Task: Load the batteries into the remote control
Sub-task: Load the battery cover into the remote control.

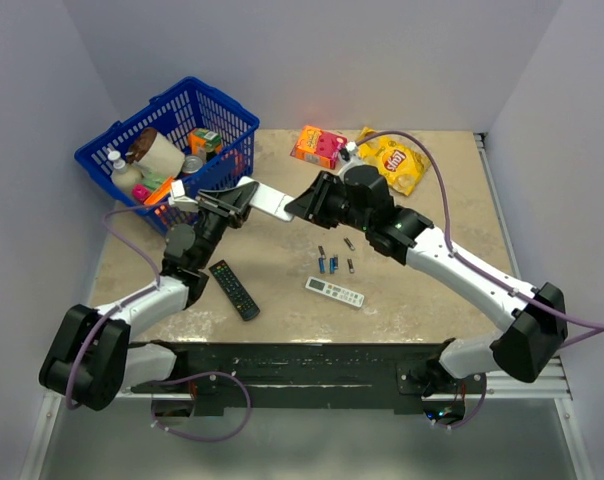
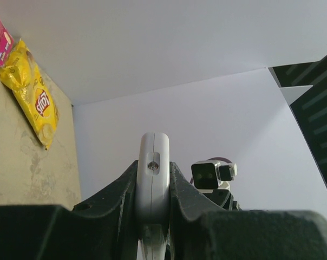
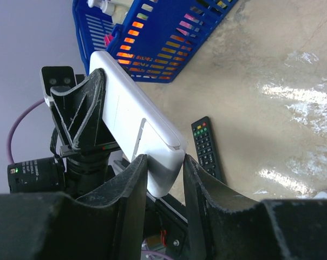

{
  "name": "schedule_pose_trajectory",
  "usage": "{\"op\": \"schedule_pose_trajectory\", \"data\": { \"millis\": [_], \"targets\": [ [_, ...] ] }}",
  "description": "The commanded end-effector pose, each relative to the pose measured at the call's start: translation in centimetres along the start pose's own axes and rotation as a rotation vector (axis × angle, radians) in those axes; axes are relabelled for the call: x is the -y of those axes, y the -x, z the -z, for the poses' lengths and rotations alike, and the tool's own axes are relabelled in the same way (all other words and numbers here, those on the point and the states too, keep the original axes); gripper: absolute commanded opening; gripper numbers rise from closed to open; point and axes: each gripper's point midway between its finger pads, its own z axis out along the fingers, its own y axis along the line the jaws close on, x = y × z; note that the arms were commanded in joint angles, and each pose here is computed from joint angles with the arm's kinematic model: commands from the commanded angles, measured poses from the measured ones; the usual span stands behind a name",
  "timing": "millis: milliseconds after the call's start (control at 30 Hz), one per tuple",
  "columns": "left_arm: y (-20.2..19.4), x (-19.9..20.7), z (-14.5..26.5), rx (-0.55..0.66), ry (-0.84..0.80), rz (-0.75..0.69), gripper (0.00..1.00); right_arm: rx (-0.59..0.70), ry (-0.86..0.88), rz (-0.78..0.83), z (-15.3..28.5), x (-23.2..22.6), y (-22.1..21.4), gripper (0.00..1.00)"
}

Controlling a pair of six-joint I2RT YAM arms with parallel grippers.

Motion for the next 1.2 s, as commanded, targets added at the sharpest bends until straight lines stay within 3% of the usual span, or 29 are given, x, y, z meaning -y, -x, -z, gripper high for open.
{"op": "schedule_pose_trajectory", "data": {
  "millis": [0, 367, 500, 800, 1000, 1033, 1167],
  "targets": [
    [-0.2, 5.9, -0.6, -0.003, -0.194, 0.018, 0.0, -0.002, 0.003, 0.003, -0.5, -0.2, 0.2, 0.34],
    [-0.8, 6.4, -0.6, -0.017, -0.221, 0.013, 0.0, 0.014, -0.013, -0.001, -0.6, 0.1, 0.7, 0.36],
    [-0.6, 5.4, -0.6, -0.005, -0.191, 0.02, 0.0, 0.07, -0.008, 0.027, 0.1, -0.4, 2.0, 0.54],
    [-0.8, 2.7, -0.7, -0.024, -0.101, -0.009, 0.0, 0.156, -0.012, 0.192, 3.5, -2.6, 5.2, 0.8],
    [-0.8, 1.6, -0.6, -0.063, -0.038, -0.011, 0.0, 0.176, 0.08, 0.538, 6.7, -5.6, 7.2, 0.89],
    [-0.9, 1.7, -0.7, -0.073, -0.035, -0.013, 0.0, 0.167, 0.119, 0.688, 7.1, -6.0, 7.1, 0.89],
    [-1.4, 1.3, -0.8, -0.133, 0.006, -0.031, 0.0, 0.064, 0.303, 1.041, 8.8, -6.9, 4.4, 0.95]
  ]
}}
